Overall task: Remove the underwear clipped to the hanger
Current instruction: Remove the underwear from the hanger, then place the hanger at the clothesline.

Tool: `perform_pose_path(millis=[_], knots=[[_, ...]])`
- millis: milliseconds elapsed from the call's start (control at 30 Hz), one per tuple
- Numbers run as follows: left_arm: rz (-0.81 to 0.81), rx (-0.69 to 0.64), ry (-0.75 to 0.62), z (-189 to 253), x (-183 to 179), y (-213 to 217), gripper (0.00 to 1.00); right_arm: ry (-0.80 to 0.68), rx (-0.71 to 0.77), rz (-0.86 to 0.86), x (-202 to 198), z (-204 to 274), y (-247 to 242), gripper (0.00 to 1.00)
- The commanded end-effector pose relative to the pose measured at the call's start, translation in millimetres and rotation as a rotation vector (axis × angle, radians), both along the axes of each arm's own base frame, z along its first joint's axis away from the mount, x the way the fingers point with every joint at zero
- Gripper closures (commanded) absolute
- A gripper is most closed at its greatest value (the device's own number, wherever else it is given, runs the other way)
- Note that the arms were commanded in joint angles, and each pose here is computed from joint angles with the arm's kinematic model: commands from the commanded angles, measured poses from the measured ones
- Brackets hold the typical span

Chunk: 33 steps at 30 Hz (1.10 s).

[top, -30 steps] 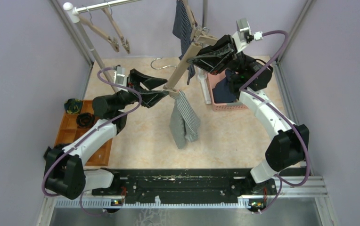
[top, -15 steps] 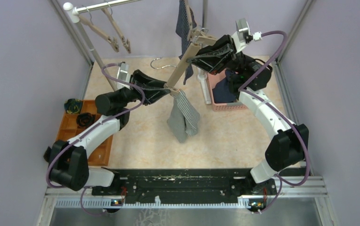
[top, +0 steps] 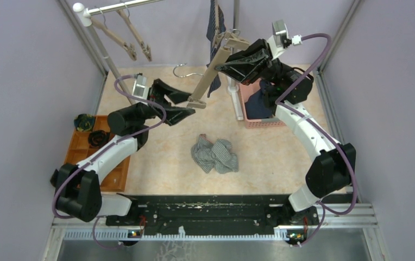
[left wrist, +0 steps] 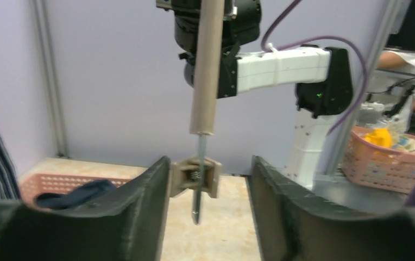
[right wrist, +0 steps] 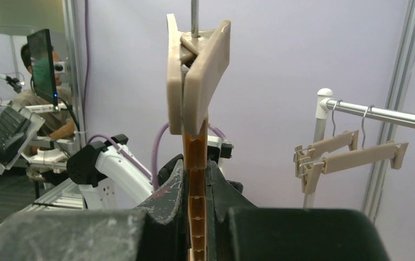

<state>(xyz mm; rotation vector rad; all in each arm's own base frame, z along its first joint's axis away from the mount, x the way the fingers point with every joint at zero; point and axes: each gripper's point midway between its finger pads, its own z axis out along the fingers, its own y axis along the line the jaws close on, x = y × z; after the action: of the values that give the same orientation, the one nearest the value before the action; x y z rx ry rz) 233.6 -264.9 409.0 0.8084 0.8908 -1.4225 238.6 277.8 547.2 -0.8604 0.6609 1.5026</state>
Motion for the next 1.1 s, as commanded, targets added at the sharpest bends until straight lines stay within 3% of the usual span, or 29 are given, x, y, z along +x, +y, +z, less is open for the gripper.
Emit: perform_pose_path(millis=[0,67,367,467,633,733,833,1000,1067], knots=[[-0.024,-0.033,-0.032,20,-8,3,0.05,-0.091,0.035,0.012,-16,16,-3,1.00],[-0.028,-0.046,-0.025,21,-6,2,0.01,-0.088,0.034,0.013,-16,15,-3,1.00],[-0.040,-0.071,-0.036,46,7,-3,0.01,-0.081,0.032,0.024,-18,12,0,1.00],[-0.025,-0.056,-0.035,48,10,-9,0.07,-0.079,0.026,0.019,-16,9,3,1.00],[0.001,-0.017,-0.036,49,9,-18,0.35,-0.078,0.010,0.010,-13,6,11,1.00],[0.019,0.006,-0.036,48,10,-24,0.43,-0.078,0.004,0.016,-12,5,15,1.00],[0.029,0.005,-0.036,49,9,-25,0.59,-0.071,0.002,0.023,-9,4,19,1.00],[0.057,0.004,-0.035,51,9,-23,0.96,-0.069,0.000,0.025,-8,3,20,1.00],[0.093,0.014,-0.014,50,14,-22,1.00,-0.077,0.001,0.017,-7,3,20,1.00]])
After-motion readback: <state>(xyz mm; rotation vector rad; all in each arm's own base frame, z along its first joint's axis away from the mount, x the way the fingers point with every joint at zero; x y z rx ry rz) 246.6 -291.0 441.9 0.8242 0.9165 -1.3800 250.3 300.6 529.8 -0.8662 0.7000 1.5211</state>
